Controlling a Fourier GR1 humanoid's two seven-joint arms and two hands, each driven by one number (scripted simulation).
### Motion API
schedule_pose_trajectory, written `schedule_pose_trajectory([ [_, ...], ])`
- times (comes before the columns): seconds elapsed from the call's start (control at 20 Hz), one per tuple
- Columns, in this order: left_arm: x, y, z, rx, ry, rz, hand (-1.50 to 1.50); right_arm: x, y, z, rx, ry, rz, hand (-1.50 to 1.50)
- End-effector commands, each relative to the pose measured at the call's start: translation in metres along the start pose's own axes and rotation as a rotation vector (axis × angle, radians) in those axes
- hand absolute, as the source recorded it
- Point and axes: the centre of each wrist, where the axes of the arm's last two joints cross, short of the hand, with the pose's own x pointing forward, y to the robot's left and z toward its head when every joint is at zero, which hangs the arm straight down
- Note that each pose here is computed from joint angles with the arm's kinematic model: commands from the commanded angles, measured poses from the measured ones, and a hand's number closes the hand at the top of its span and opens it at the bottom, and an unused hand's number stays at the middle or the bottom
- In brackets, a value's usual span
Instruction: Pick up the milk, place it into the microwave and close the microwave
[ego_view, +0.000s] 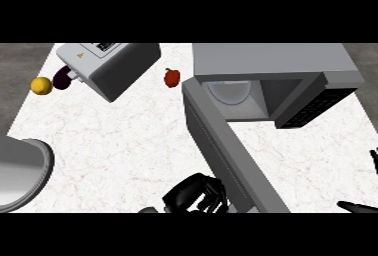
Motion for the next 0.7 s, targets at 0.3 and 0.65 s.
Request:
schedule_pose_trajectory([
  [0.3,0.012,-0.017,-0.028,0.051,-0.109,0.019,1.5,0.013,0.027,-0.026,0.181,-0.14,-0.134,-1.5],
  [0.65,0.042,-0.008,-0.049,0.153,-0.142,0.019,1.5,0.029,0.031,-0.045,0.221,-0.15,-0.153,-1.5],
])
